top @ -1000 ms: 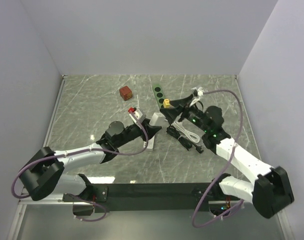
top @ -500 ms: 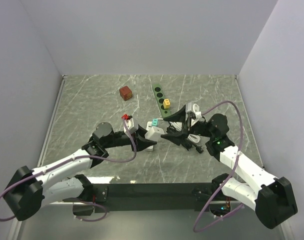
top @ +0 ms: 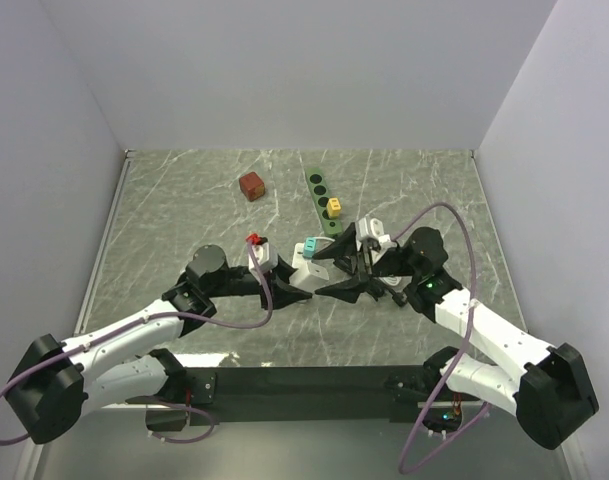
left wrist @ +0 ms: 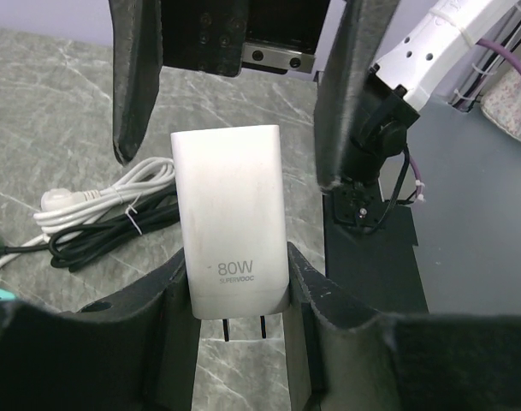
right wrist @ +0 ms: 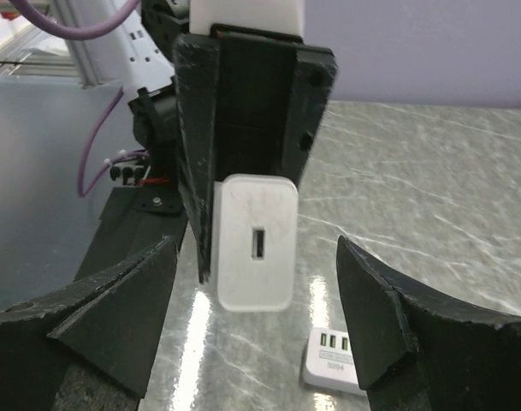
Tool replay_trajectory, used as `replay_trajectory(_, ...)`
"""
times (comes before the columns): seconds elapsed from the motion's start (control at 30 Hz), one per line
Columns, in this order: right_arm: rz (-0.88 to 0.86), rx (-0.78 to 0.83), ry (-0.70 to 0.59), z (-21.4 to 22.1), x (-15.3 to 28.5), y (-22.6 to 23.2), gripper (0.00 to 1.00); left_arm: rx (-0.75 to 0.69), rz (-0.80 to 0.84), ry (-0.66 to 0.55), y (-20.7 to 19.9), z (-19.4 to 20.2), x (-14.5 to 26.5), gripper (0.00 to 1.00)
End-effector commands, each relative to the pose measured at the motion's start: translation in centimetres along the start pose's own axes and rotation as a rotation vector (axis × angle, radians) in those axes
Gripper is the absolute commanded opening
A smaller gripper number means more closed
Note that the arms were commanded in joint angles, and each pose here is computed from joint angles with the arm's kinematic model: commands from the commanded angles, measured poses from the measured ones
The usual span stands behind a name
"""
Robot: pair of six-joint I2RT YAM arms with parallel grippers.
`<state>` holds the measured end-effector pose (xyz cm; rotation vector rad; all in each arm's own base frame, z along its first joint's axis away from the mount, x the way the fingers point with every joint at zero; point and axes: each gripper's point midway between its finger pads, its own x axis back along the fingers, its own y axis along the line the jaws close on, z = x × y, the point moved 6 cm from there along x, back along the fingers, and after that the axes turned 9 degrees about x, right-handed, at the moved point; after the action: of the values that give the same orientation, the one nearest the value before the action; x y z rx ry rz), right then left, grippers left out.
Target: Insert the plug
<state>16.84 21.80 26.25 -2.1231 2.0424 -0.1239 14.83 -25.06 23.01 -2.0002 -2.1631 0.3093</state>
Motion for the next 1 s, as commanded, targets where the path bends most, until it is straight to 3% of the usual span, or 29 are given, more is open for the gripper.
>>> replay_trajectory(0.0, -0.050, 0.054, -0.014, -1.4, -0.9, -0.2, 0.80, -0.052, 0.025, -0.037, 0.0, -1.2, -0.5, 0.01)
replay_trajectory(0.57, -0.076, 0.001, 0.050, 0.2, -2.2, -0.4, 0.58, -0.074, -0.019, -0.093, 0.4, -2.0, -0.4, 0.01)
replay_trajectory(0.67, -0.073, 0.003, 0.052, 0.3, -2.2, -0.2, 0.48, -0.073, -0.023, -0.088, 0.4, -1.9, -0.4, 0.01)
replay_trajectory(0.7, -0.074, 0.007, 0.049, 0.2, -2.2, -0.2, 0.32, -0.074, -0.026, -0.087, 0.5, -1.9, -0.4, 0.01)
replay_trajectory(0.8, -0.079, 0.018, 0.038, 0.0, -2.1, -0.1, 0.06, -0.071, -0.036, -0.082, 0.7, -1.8, -0.4, 0.01)
replay_trajectory(0.83, -0.080, 0.023, 0.031, -0.2, -2.1, 0.0, 0.01, -0.069, -0.045, -0.081, 0.8, -1.7, -0.4, 0.01)
replay_trajectory(0.93, -0.068, 0.032, 0.023, -0.2, -2.0, 0.0, 0.00, -0.056, -0.086, -0.080, 1.4, -1.5, -0.5, 0.01)
replay_trajectory(0.97, -0.054, 0.033, 0.025, -0.1, -2.0, 0.0, 0.00, -0.045, -0.103, -0.075, 1.7, -1.4, -0.5, 0.21)
